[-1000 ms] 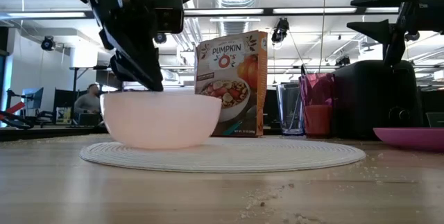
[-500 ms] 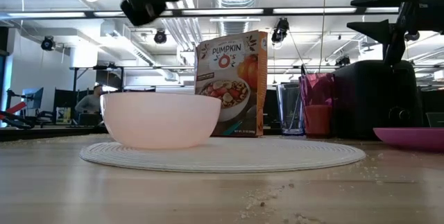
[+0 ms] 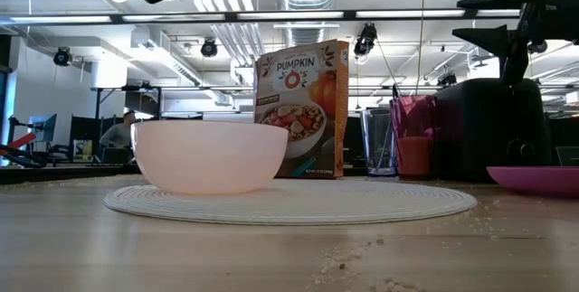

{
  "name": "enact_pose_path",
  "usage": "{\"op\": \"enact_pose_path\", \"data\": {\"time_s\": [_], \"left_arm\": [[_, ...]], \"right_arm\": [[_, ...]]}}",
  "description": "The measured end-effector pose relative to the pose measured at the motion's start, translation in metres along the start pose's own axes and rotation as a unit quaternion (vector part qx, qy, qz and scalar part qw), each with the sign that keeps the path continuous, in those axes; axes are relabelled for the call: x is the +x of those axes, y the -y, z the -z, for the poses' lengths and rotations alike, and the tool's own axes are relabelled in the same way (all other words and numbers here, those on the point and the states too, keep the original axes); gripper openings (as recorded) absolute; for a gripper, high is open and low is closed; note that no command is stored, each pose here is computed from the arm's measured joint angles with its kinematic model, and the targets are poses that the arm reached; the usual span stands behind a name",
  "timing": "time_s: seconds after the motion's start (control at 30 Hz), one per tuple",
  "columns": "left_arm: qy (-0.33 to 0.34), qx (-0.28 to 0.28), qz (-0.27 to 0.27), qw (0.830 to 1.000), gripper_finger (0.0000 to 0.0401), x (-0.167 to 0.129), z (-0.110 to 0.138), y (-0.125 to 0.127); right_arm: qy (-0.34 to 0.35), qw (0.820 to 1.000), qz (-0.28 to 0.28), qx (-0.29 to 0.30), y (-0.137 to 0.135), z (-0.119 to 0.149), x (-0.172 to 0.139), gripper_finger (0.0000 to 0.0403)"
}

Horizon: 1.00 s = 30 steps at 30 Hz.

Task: Arrange a breakfast setting
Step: Put the pink plate on the white table mat to the right of the orange bowl

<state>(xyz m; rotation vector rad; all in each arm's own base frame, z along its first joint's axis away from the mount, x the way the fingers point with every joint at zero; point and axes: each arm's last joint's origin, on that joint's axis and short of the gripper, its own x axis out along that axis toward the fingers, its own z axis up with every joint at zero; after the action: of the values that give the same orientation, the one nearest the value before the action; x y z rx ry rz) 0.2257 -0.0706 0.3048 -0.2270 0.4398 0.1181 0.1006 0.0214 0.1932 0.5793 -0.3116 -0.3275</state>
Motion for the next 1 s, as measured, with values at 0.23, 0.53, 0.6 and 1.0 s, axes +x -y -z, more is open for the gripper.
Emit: {"op": "enact_pose_path", "data": {"time_s": [0.23,0.53,0.6,1.0], "left_arm": [[-0.026,0.004,-0.079,0.997,0.0111,0.004,0.015,-0.009],[-0.010,-0.018,-0.114,0.993,0.0111,-0.005,0.023,-0.016],[-0.003,-0.019,-0.117,0.993,0.0111,-0.008,0.021,-0.017],[-0.002,-0.033,-0.119,0.992,0.0111,-0.037,0.019,-0.029]], "right_arm": [[0.001,1.000,0.000,0.016,0.000,0.000,0.001,0.0192],[0.004,1.000,0.019,-0.005,-0.001,-0.002,0.002,0.0192],[0.009,1.000,0.020,-0.014,-0.006,-0.010,0.004,0.0192],[-0.172,0.976,0.118,-0.066,-0.041,-0.026,0.028,0.0192]]}}
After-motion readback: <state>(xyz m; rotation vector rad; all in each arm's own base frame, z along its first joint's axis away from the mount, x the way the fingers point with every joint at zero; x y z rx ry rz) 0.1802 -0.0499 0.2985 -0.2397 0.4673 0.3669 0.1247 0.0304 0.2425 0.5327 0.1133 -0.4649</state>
